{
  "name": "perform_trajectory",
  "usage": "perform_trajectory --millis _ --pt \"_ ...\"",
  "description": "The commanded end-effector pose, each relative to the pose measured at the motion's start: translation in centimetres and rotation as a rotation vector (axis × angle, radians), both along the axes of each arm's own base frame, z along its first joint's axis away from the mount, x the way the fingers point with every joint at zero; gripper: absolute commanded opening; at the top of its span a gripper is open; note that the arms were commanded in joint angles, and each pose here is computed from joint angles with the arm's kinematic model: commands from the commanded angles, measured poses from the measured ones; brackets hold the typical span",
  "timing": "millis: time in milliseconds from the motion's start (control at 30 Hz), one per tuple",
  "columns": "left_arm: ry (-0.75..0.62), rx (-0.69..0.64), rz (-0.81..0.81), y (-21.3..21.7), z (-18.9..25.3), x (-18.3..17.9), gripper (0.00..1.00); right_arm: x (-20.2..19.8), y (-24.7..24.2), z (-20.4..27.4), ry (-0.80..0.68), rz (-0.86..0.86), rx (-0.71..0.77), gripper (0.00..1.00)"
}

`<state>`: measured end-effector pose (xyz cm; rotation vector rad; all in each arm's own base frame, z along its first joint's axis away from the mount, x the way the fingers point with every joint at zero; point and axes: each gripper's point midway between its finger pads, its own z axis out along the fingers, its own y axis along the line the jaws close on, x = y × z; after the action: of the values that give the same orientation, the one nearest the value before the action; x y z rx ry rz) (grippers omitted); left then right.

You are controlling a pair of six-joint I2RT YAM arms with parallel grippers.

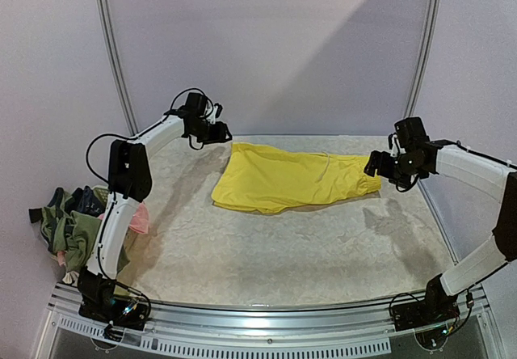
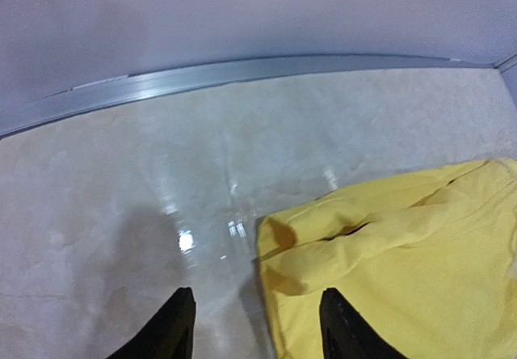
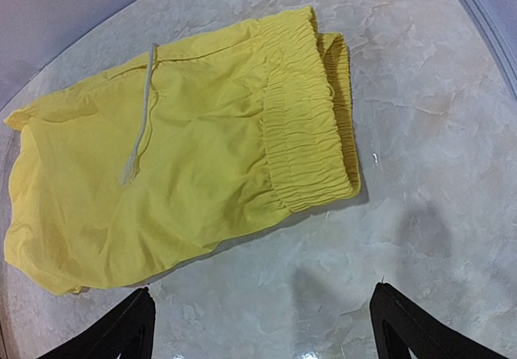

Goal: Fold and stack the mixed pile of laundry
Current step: Flatten out the rectangle-folded shorts at the center of the board, then fold the rectangle-folded shorts at the center of the board.

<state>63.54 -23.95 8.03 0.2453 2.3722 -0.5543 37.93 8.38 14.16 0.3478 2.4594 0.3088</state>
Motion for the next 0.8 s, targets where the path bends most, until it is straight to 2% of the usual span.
perform_trajectory --millis 0,67,233,367,533,767 --pt "-0.007 0.094 0.095 3.1 2.8 -1.2 0.61 -0.1 -1.0 0.5 -0.075 -0.068 0.001 0.95" --pt "-0.028 0.116 0.084 2.8 4.8 -2.4 0.65 -0.2 -1.2 0.2 -0.091 -0.087 0.044 0.99" --pt "-0.059 0.185 0.06 2.2 8.1 -5.8 0.73 0.2 -0.1 -1.6 -0.083 -0.078 0.304 0.99" --pt "-0.07 0.202 0.031 1.1 9.6 -8.6 0.74 1.0 -0.3 -2.7 -0.088 -0.126 0.411 0.99" --pt "-0.096 0.199 -0.013 -0.7 11.2 -12.0 0.73 2.5 -0.3 -4.7 -0.083 -0.171 0.612 0.99" --pt "-0.11 0.201 -0.047 -1.6 11.8 -15.7 0.73 3.8 -0.6 -7.2 -0.065 -0.239 0.683 0.97"
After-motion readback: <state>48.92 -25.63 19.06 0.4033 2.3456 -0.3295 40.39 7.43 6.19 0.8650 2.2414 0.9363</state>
